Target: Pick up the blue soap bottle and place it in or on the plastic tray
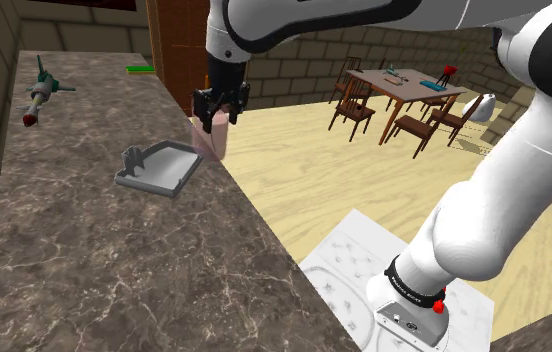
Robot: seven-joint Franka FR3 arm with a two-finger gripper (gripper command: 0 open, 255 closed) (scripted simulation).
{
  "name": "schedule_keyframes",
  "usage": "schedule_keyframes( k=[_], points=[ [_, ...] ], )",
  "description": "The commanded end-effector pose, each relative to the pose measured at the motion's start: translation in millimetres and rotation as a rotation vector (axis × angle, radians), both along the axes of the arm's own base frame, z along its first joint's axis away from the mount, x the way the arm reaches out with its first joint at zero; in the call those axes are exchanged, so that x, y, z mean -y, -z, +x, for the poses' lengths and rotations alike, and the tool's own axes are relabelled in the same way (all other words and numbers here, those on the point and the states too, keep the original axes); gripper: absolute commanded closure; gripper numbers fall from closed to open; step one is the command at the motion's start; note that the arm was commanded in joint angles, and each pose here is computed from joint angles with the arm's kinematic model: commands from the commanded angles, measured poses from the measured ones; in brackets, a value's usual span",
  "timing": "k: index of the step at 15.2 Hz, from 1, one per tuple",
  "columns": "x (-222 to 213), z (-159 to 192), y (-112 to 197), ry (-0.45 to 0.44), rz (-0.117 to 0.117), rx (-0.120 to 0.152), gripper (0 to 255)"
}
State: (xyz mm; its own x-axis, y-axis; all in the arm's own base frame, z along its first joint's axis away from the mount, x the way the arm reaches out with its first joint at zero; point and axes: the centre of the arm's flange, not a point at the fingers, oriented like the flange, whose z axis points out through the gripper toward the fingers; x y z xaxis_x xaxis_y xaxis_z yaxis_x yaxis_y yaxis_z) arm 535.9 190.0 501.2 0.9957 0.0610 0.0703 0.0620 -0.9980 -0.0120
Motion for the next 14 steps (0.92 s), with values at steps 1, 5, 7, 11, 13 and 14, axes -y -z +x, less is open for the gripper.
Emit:
schedule_keyframes(
  k=[1,5,7,11,13,14],
  points=[
    [-7,28,0,0.001,0.000,0.000,255],
    [-23,78,-1,0.001,0.000,0.000,255],
    [-31,103,-1,0.001,0.000,0.000,255],
    [-47,153,-2,0.001,0.000,0.000,255],
    [-51,165,3,0.001,0.000,0.000,255],
    [-51,165,8,0.001,0.000,0.000,255]
  ],
)
